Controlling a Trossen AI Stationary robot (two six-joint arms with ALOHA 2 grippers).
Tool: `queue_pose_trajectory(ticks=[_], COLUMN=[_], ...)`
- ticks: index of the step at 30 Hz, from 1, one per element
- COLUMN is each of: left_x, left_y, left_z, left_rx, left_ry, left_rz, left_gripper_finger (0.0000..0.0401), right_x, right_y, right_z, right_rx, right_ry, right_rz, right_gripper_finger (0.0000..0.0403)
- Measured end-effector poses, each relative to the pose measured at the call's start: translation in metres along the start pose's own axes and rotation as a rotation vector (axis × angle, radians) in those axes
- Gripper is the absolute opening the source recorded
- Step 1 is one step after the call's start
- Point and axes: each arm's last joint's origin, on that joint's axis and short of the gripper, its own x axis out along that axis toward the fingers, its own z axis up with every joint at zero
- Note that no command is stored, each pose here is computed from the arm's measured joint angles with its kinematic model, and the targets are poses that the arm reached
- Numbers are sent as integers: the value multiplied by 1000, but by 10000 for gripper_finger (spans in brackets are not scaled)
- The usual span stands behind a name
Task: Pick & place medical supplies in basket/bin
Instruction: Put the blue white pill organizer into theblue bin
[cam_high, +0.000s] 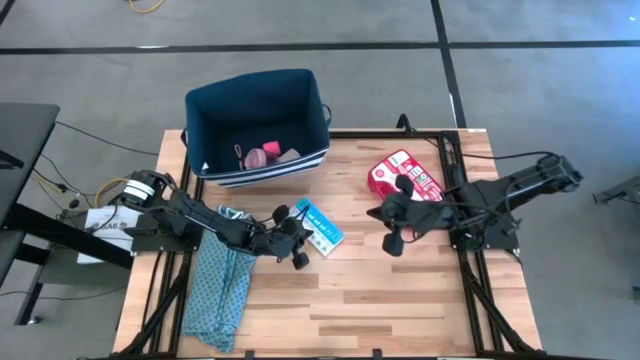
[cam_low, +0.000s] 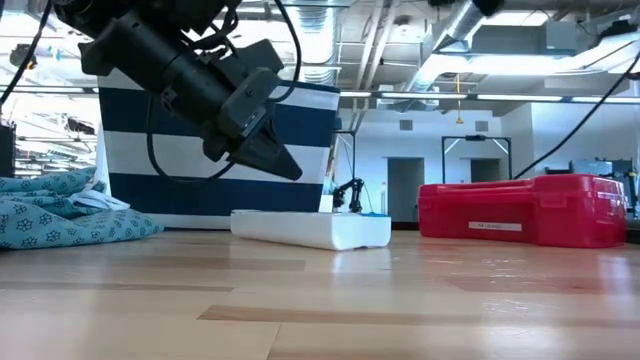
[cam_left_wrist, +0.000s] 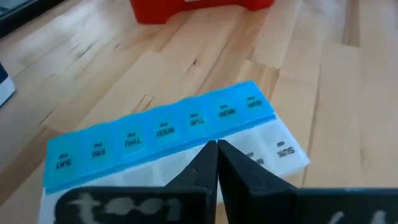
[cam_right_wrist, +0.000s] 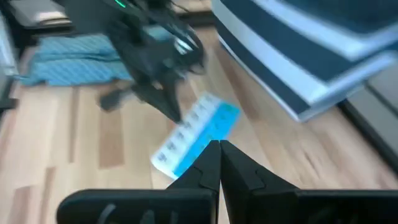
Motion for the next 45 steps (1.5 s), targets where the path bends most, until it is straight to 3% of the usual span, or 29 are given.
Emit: queue_pose_trajectory(ticks=[7, 12, 15, 25, 36, 45], left_x=[0, 1, 1, 0, 0, 0], left_y=[0, 2, 3, 2, 1, 1], left_z=[0, -1, -3, -5, -5, -5], left_rx=[5, 9, -5, -25, -22, -24], left_ry=[4, 14, 34, 45, 51, 49], left_rz=[4, 13, 22, 15, 5, 5], left_gripper_finger=[0, 0, 0, 0, 0, 0], right_x=[16, 39, 52, 92, 107, 112], right_y=[-16, -20, -23, -33, -42, -52], right_z=[-50, -69, -74, -83, -82, -72], right_rx=[117, 228, 321, 383, 427, 464], right_ry=[44, -42, -18, 72, 111, -12], right_rz=[-45, 36, 82, 14, 154, 76], right_gripper_finger=[1, 2, 10, 74, 134, 141])
